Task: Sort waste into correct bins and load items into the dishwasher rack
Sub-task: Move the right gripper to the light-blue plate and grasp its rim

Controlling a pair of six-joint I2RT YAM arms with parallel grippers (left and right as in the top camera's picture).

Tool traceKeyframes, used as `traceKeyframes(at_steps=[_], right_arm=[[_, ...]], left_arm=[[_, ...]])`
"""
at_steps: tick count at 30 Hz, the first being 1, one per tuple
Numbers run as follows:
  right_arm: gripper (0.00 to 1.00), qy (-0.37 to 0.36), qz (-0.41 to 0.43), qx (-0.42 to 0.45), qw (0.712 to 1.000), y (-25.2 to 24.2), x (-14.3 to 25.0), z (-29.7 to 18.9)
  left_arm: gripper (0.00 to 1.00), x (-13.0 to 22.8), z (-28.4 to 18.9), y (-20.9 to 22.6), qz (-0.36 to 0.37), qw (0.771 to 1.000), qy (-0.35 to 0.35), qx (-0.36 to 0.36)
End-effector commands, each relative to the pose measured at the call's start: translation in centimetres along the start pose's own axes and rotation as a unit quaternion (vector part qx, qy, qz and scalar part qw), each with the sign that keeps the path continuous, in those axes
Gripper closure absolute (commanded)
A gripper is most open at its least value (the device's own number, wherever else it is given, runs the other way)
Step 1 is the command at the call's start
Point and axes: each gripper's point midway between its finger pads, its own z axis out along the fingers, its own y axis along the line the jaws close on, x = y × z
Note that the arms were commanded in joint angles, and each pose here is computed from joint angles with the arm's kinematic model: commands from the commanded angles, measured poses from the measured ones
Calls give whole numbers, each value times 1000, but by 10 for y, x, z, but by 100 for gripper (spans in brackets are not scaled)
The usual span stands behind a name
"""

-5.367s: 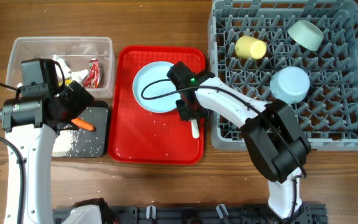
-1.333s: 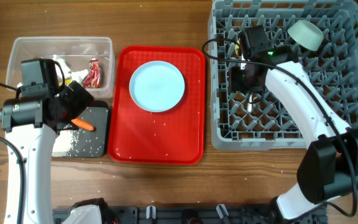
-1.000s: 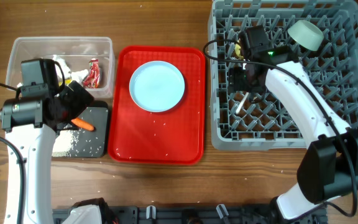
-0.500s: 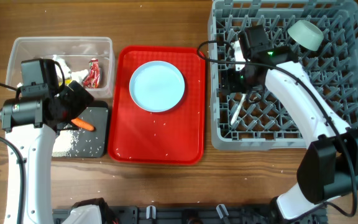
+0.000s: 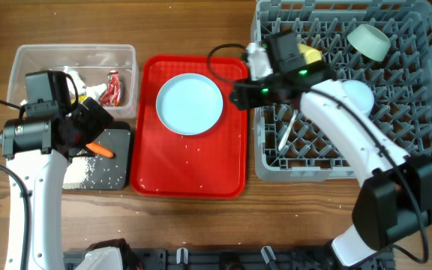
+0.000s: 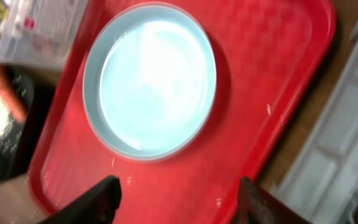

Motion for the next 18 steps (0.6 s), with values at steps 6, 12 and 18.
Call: traceKeyframes(at_steps=[6, 12, 18], right_arm=[[49, -86, -24, 143, 986, -6, -29, 58], [50, -53, 17, 156, 986, -36, -4, 133], [55, -56, 19, 153, 986, -38, -6, 139]], left_arm=[[0, -5, -5, 2, -7, 1000, -13, 0], [0, -5, -5, 2, -7, 1000, -13, 0], [0, -5, -5, 2, -7, 1000, -13, 0]])
